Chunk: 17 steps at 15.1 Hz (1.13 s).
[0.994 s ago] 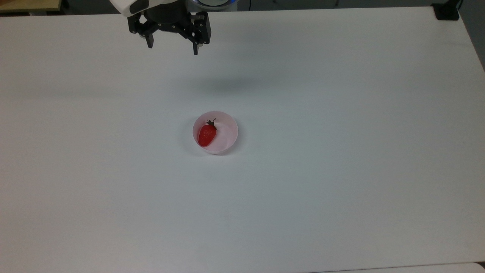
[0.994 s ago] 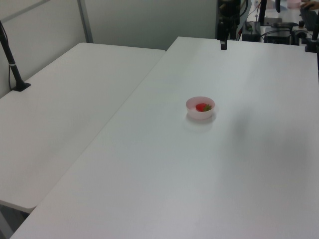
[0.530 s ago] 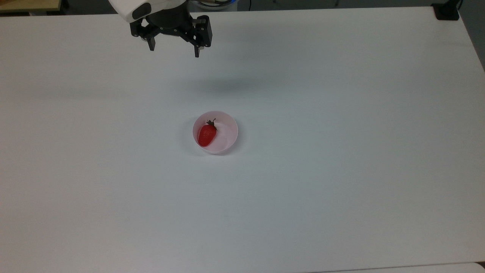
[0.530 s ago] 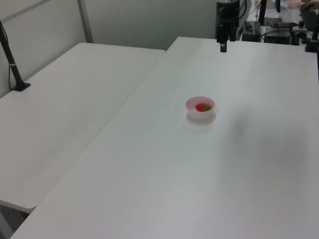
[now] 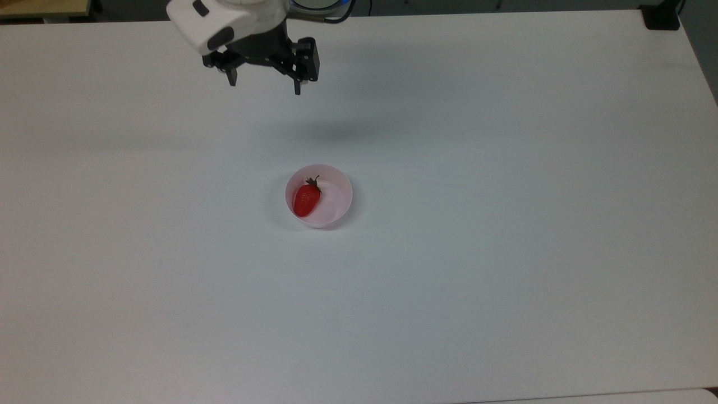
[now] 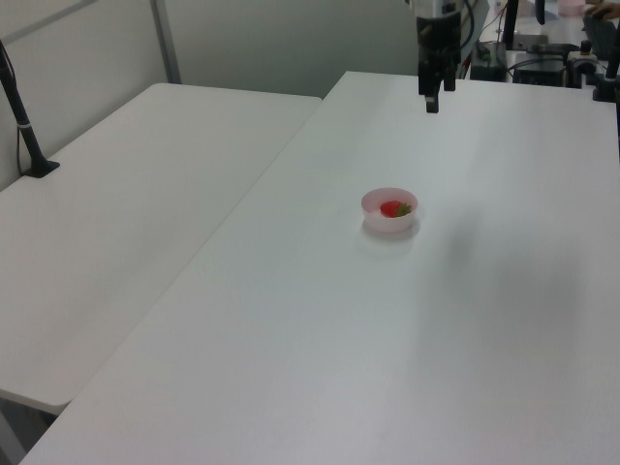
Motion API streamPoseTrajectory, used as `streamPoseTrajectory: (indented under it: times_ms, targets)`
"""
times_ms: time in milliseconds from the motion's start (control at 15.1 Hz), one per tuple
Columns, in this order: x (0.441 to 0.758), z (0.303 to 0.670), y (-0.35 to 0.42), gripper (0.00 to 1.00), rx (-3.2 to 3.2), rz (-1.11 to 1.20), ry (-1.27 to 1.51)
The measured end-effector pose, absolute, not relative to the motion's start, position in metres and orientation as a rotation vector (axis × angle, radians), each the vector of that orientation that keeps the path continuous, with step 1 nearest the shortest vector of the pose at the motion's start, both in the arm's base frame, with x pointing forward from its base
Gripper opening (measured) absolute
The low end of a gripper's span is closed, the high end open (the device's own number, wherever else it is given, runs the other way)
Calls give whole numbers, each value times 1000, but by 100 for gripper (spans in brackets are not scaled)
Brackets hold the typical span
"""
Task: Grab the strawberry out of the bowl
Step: 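Move the open gripper down over the pink bowl toward the strawberry, then lower the gripper into the bowl and close it on the strawberry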
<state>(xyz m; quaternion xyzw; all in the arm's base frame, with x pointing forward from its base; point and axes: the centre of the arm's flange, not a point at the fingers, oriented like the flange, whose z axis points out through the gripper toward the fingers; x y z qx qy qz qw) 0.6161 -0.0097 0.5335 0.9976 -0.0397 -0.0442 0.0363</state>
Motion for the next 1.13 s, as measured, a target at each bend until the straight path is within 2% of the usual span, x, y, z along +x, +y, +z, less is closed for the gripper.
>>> streamPoseTrajectory:
  times_ms: [464, 795, 928, 994, 1060, 1127]
  targets:
    - [650, 458, 39, 100, 3068, -137, 6]
    - [671, 419, 41, 100, 3076, -67, 14]
    - [676, 406, 41, 93, 3076, -65, 14]
    - [676, 401, 41, 93, 3076, -75, 2]
    - [677, 396, 41, 85, 3075, -83, -25]
    - [677, 392, 41, 83, 3073, -85, -68]
